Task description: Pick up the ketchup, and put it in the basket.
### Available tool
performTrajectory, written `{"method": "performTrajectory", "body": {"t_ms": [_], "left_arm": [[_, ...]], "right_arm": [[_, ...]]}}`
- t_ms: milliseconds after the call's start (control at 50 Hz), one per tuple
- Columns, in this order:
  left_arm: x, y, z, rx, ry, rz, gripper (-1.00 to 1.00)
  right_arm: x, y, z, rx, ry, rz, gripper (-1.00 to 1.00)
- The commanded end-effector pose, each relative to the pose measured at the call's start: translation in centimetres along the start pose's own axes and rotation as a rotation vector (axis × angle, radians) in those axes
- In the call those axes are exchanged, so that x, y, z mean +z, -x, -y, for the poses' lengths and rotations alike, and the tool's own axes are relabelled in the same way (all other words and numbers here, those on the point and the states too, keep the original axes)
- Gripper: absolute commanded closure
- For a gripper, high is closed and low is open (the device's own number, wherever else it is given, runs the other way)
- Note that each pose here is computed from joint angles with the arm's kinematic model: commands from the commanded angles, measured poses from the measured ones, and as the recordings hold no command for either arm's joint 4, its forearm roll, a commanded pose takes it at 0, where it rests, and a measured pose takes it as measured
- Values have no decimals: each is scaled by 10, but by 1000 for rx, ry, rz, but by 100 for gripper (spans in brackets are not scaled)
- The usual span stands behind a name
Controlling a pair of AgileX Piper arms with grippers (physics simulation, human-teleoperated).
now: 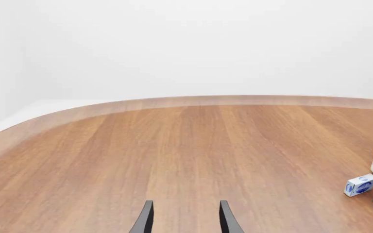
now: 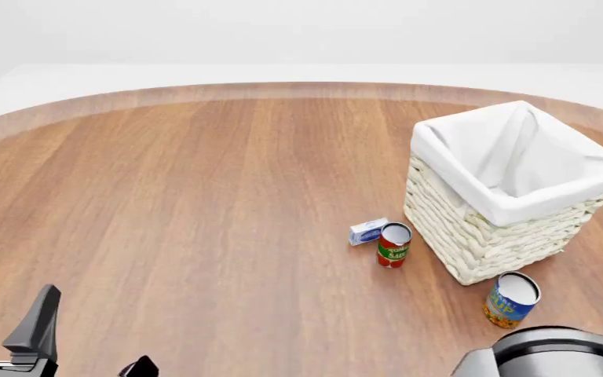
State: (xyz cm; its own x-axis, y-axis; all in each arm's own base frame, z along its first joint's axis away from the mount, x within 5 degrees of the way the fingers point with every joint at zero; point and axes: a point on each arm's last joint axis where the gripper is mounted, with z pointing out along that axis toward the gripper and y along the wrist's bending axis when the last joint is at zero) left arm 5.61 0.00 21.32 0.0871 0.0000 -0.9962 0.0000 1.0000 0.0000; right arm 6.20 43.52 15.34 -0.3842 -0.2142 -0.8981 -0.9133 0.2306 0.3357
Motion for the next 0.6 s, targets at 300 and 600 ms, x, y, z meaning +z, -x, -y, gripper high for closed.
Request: {"method": "performTrajectory", "body": {"t_ms": [300,600], "left_arm": [[0,0,0,0,0,0,-100],[0,0,0,0,0,0,-100]], "right_arm": [[9,1,3,10,-3,8,100],[5,6,4,6,-10,12,100]]}}
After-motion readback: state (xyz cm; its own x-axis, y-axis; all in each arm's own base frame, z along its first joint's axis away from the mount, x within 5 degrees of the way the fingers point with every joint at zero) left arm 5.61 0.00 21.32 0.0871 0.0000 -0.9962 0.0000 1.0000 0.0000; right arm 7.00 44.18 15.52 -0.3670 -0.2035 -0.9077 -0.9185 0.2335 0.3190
